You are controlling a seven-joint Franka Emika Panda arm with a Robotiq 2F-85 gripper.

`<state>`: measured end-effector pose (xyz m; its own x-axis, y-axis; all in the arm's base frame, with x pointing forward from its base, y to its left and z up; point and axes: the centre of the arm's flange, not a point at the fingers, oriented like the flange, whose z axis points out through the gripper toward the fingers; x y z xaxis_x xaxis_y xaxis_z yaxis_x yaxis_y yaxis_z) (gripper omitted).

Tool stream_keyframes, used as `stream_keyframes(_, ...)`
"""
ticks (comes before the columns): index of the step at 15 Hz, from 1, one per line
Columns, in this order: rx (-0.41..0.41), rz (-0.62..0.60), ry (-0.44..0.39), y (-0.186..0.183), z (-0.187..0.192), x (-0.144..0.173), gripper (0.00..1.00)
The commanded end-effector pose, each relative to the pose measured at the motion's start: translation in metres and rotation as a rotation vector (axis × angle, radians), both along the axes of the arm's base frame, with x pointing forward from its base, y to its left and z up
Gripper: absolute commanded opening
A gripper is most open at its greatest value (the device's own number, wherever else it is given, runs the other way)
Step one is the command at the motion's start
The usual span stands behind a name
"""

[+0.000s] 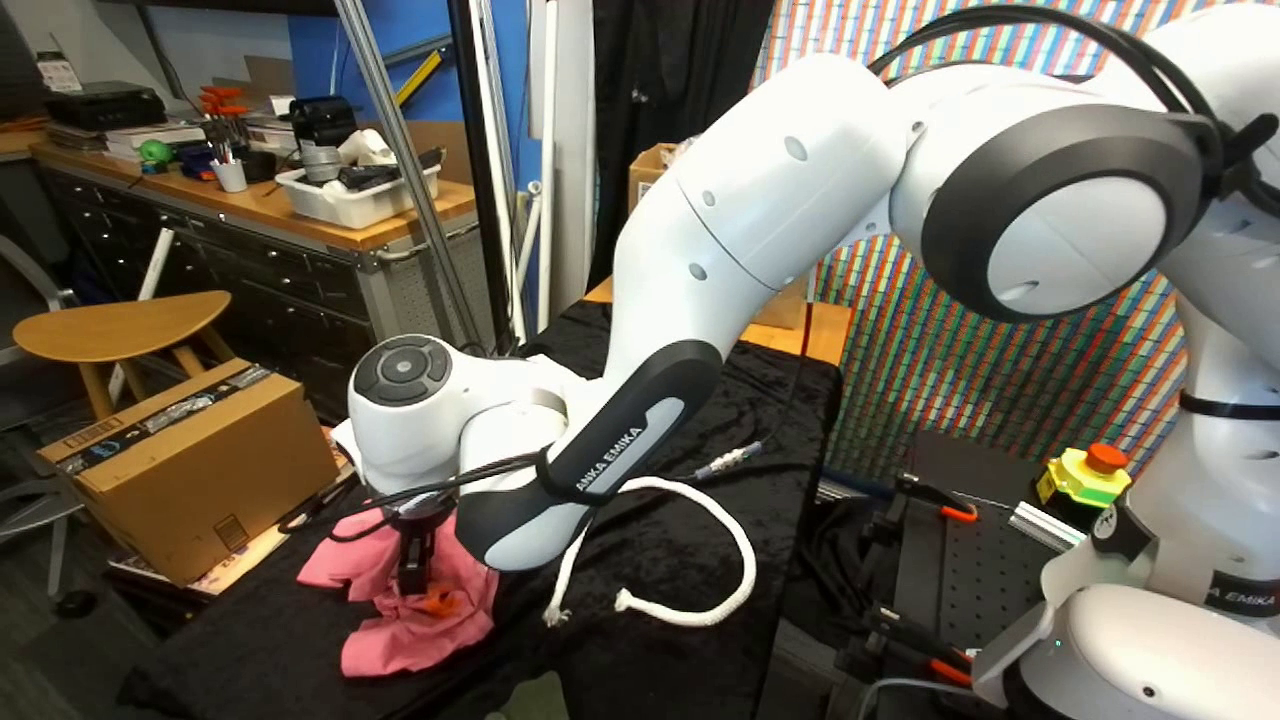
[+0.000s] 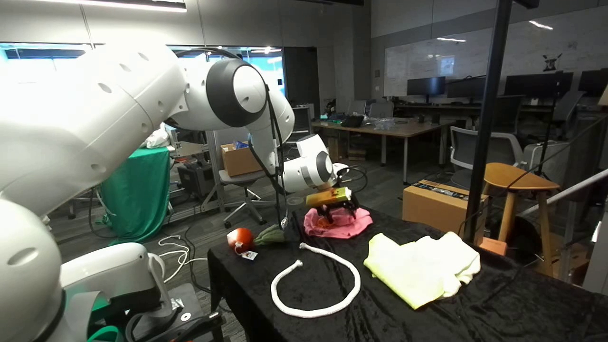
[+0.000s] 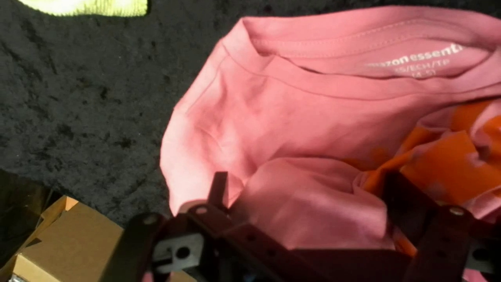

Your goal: Put all the objects together on the right side of the table

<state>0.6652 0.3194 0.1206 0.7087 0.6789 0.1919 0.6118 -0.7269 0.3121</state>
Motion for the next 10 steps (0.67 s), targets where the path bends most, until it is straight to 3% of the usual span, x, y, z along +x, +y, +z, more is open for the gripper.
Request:
stream_keyframes(1,-0.052,0.005,-0.098,0.005,0.013,0.008,1.00)
stream_keyframes(5,-0.166,-0.004,-0.253,0.004,0.015,0.014,1.00)
stream_keyframes(10,-0.257,-0.024,-0.320,0.003,0.000,0.014,1.00)
